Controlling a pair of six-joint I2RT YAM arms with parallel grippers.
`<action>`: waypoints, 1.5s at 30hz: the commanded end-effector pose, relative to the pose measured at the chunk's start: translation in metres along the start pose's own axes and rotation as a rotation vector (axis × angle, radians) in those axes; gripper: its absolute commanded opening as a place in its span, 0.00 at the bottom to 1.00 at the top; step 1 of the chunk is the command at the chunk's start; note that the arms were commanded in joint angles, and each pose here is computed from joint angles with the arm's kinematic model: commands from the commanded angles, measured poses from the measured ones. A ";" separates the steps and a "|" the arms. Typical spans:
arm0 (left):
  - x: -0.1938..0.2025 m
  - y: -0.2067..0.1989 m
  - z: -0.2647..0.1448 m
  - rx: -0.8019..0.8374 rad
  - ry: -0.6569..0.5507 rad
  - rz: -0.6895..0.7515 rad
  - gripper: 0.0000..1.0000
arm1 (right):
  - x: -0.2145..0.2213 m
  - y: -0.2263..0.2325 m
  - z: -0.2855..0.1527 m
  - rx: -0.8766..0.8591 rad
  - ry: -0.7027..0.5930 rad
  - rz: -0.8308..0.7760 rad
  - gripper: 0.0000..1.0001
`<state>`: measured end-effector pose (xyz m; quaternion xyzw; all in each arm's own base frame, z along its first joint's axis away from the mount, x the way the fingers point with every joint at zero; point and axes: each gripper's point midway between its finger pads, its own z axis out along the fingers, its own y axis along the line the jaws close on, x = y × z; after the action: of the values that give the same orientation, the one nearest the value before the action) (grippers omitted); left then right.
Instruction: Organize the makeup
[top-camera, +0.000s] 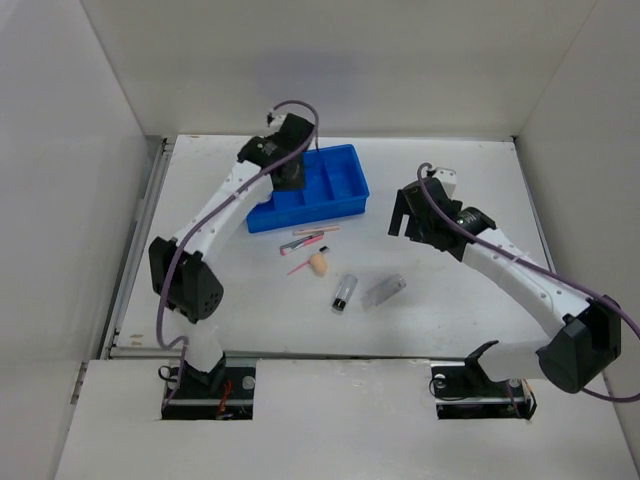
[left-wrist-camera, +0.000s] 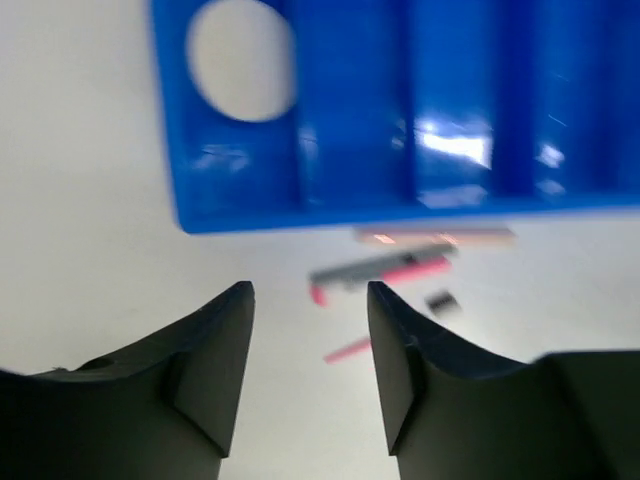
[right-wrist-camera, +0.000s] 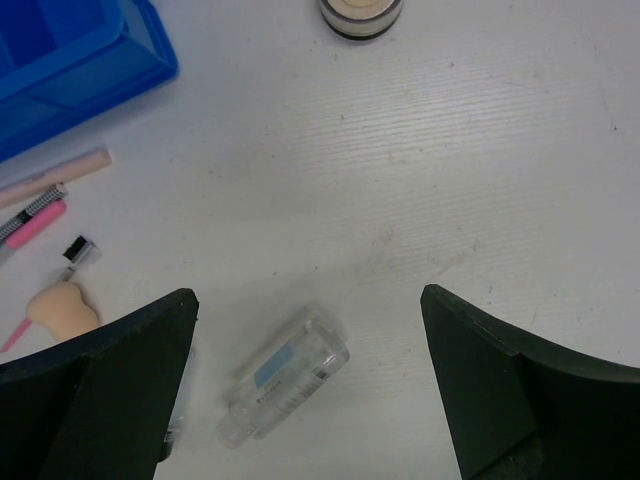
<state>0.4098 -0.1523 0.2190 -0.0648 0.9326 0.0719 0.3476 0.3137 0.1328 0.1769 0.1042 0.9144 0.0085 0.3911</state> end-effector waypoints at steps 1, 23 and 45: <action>0.042 -0.048 -0.026 0.166 0.041 0.075 0.44 | -0.017 -0.005 -0.018 -0.007 -0.066 0.059 1.00; 0.193 -0.106 0.027 0.120 0.361 -0.348 0.54 | -0.010 -0.013 -0.029 -0.018 -0.064 0.079 1.00; 0.166 -0.087 -0.004 0.074 0.285 -0.029 0.00 | -0.005 -0.016 -0.022 0.005 -0.050 0.067 1.00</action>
<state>0.2928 -0.2507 0.0574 -0.1223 0.9759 0.0110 0.1803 0.2964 0.1211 0.1941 0.1296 0.9028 0.0256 0.4093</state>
